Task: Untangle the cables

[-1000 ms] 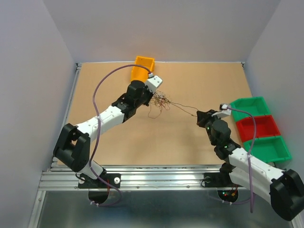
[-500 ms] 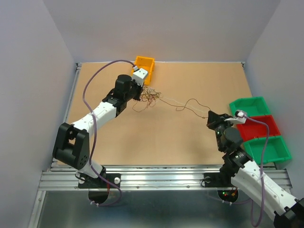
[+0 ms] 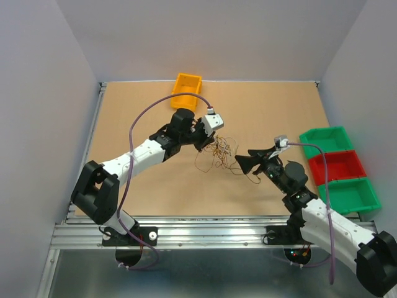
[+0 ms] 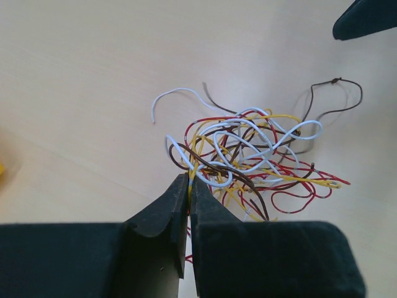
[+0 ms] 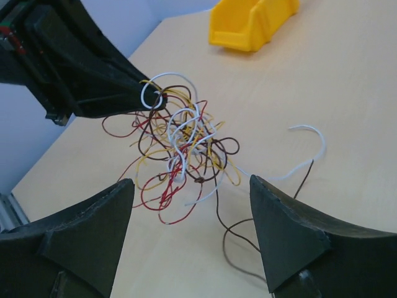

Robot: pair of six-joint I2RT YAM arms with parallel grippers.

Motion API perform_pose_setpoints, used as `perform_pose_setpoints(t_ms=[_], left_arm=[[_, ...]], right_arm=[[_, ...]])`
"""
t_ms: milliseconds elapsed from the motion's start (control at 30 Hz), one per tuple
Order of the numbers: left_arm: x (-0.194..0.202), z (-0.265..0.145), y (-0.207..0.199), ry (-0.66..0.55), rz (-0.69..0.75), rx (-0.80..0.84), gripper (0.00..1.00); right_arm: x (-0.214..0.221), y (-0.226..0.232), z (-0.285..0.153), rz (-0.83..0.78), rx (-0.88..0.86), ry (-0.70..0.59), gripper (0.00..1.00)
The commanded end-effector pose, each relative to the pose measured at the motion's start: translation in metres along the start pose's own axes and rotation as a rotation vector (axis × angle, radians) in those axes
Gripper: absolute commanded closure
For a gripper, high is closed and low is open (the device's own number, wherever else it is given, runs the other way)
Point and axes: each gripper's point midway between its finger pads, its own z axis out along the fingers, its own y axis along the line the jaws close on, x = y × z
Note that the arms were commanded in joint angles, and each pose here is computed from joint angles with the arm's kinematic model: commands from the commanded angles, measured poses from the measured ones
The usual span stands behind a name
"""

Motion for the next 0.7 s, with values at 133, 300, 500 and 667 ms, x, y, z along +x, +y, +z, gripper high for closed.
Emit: perform_pose_setpoints(t_ms=[133,300,500,667], left_arm=[[-0.016,-0.007,-0.008,-0.039,0.040,0.050,0.86],[-0.021,-0.012,-0.011,-0.052,0.043,0.062,0.86],[-0.022,-0.014,-0.018,-0.057,0.049,0.104,0.86],[-0.022,-0.015,-0.031,-0.053,0.060,0.180,0.86]], right_arm=[[0.006,0.034,0.021,-0.055,-0.212,0.041,0.18],[0.032,0.033,0.040,-0.044,-0.229,0.121,0.18],[0.039,0.039,0.053,-0.044,-0.244,0.111,0.19],[0.040,0.051,0.063,-0.027,-0.273,0.097,0.25]])
